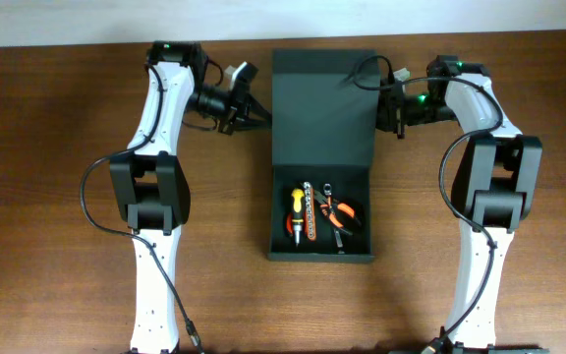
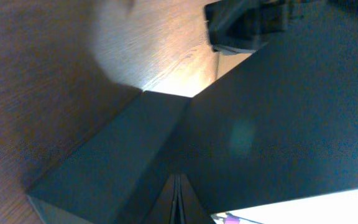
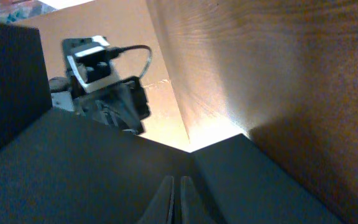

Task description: Pack container

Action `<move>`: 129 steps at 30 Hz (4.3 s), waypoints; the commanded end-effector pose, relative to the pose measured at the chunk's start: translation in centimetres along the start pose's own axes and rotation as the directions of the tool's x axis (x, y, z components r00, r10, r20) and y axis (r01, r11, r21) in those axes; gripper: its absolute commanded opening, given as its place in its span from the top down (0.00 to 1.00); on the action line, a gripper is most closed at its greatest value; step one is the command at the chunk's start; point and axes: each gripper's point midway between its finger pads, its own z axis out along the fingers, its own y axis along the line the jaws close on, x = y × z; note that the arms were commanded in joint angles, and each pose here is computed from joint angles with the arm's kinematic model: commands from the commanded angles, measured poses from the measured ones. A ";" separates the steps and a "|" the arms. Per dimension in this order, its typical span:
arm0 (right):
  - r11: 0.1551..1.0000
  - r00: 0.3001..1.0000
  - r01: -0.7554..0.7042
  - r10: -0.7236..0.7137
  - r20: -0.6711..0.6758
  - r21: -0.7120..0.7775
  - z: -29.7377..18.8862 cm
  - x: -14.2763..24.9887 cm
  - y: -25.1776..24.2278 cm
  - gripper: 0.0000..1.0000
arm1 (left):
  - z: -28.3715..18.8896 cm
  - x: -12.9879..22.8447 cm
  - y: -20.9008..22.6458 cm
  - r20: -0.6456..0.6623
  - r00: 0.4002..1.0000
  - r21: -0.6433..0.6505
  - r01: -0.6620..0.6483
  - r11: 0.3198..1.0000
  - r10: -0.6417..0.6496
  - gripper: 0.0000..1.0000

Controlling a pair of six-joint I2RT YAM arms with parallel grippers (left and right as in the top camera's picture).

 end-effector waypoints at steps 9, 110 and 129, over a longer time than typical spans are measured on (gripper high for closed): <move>0.985 0.984 0.174 -0.174 0.024 0.013 -1.7 3.3 7.0 0.96 | -1.5 -0.6 -5.3 0.061 0.983 0.042 -0.177 0.983 0.175 0.98; 0.290 0.767 0.002 -0.615 0.185 0.957 -19.9 25.1 13.9 0.01 | -23.0 3.9 -3.1 0.221 0.940 -0.973 0.193 0.131 0.259 0.01; 0.324 0.583 0.062 -0.779 0.229 0.944 -19.6 36.9 13.9 0.01 | -23.0 3.9 -3.1 0.221 0.940 -0.973 0.193 0.131 0.259 0.01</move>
